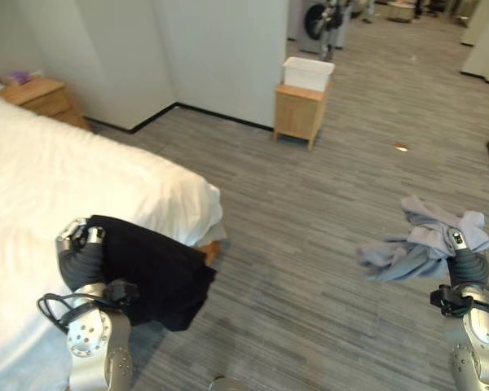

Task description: Pick up bed clothes into laundry basket.

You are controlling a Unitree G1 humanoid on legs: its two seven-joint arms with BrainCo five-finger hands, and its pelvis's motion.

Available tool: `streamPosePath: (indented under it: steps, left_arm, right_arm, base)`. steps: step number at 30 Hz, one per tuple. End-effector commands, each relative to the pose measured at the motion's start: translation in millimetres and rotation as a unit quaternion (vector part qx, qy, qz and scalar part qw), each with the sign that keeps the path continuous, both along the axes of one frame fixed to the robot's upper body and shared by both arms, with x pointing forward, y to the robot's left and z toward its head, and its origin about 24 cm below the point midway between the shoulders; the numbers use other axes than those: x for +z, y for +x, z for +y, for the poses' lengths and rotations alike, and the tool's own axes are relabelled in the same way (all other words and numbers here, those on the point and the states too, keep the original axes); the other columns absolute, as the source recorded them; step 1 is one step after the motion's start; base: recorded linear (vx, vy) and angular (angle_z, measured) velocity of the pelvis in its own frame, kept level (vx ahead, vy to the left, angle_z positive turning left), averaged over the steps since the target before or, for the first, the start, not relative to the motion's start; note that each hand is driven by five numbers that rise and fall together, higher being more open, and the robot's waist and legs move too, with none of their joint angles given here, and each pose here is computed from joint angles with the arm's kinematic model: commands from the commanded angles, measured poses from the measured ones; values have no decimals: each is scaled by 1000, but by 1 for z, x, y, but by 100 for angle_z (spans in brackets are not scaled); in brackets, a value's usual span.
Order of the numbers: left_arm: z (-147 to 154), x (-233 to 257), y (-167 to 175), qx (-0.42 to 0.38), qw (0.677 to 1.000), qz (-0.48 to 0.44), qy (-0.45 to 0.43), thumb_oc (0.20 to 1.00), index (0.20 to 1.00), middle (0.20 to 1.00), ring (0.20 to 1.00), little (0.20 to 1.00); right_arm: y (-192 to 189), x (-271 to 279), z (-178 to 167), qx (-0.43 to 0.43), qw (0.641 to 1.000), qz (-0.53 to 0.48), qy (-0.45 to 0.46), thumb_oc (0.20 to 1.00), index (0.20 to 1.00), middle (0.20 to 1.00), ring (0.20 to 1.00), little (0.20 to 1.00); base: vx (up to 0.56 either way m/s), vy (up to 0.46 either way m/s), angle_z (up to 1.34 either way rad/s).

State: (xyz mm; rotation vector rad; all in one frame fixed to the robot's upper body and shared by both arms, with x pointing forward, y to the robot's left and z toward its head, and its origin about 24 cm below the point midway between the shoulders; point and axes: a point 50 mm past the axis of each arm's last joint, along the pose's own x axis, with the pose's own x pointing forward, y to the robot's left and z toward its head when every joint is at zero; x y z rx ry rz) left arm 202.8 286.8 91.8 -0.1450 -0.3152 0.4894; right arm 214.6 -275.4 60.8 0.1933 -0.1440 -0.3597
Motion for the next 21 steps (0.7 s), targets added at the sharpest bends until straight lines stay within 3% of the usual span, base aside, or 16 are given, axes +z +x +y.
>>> streamPosePath:
  steps: [1,10,21]
  left_arm:
    - [-3,43,8,-33,994,-93,50,200,200,200,200,200]
    - [-11,37,7,-67,993,-74,57,200,200,200,200,200]
    - [-13,24,6,-69,996,-46,38,200,200,200,200,200]
  right_arm:
    - [15,51,2,21,991,-132,-26,200,200,200,200,200]
    - [9,23,13,38,996,-78,3,200,200,200,200,200]
    - [14,31,23,53,994,-96,7,200,200,200,200,200]
  base:
    - [-29,49,-5]
    - [31,101,-17]
    - [17,56,-6]
